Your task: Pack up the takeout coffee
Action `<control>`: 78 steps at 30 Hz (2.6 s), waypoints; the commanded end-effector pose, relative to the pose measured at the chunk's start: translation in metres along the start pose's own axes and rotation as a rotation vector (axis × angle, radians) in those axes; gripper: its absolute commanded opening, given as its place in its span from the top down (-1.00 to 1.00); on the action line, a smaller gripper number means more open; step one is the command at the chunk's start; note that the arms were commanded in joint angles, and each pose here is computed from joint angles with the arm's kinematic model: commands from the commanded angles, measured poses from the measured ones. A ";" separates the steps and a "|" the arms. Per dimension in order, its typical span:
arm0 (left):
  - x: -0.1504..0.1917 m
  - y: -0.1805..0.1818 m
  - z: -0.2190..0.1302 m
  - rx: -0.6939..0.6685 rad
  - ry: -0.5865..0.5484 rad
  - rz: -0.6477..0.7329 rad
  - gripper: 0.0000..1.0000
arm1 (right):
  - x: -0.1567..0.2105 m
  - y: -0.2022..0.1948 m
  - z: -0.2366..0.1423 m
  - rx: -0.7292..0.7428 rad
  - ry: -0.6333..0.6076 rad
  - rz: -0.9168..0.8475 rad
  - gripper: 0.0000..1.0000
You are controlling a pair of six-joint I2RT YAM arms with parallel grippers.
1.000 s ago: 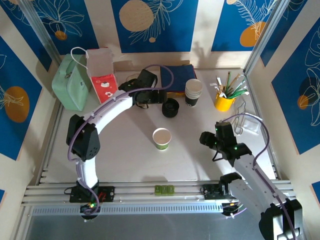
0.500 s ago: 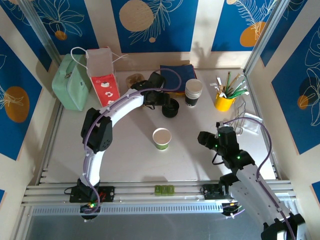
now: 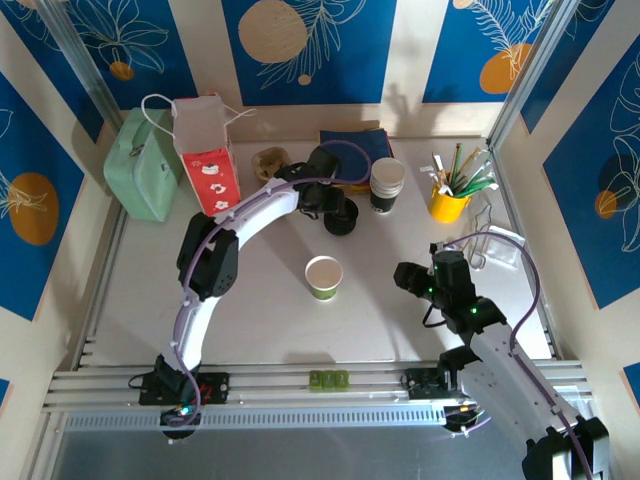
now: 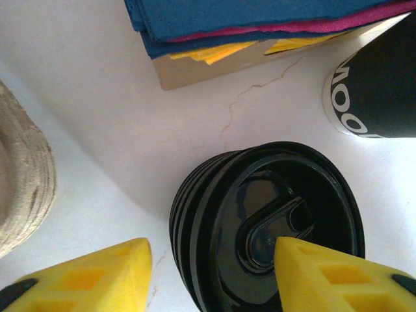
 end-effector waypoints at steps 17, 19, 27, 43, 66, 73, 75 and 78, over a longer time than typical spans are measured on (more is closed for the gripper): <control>0.007 -0.009 0.004 -0.026 0.022 0.041 0.34 | 0.000 0.002 0.003 -0.011 0.014 -0.012 -0.36; 0.007 -0.009 0.005 -0.025 0.024 0.041 0.37 | 0.000 0.002 0.003 -0.014 0.013 -0.014 -0.36; 0.008 -0.011 0.008 -0.016 0.030 0.045 0.47 | 0.000 0.002 0.003 -0.010 0.015 -0.011 -0.36; -0.003 -0.015 -0.016 0.003 -0.018 0.034 0.68 | 0.000 0.003 0.002 -0.017 0.014 -0.016 -0.37; -0.014 0.028 -0.130 0.145 -0.017 -0.090 0.82 | -0.029 0.079 -0.030 -0.465 -0.119 -0.415 -0.36; 0.005 0.072 -0.169 0.170 0.126 -0.149 0.83 | -0.054 0.133 -0.034 -0.562 -0.297 -0.761 -0.35; 0.013 0.082 -0.177 0.172 0.174 -0.159 0.85 | -0.057 0.150 -0.034 -0.594 -0.342 -0.903 -0.35; 0.025 0.091 -0.190 0.174 0.221 -0.159 0.87 | -0.054 0.176 -0.034 -0.671 -0.334 -1.145 -0.35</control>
Point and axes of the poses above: each hand's point on the last joint's axis, 136 mm out from that joint toward the fingers, its own z axis out along the fingers, its own y axis along the line the jaws close on, x = y × z, the point moved 8 cm from there along -z, back along the fingers, and after that the axes turned 3 degrees about -z, right-handed, at the moved point
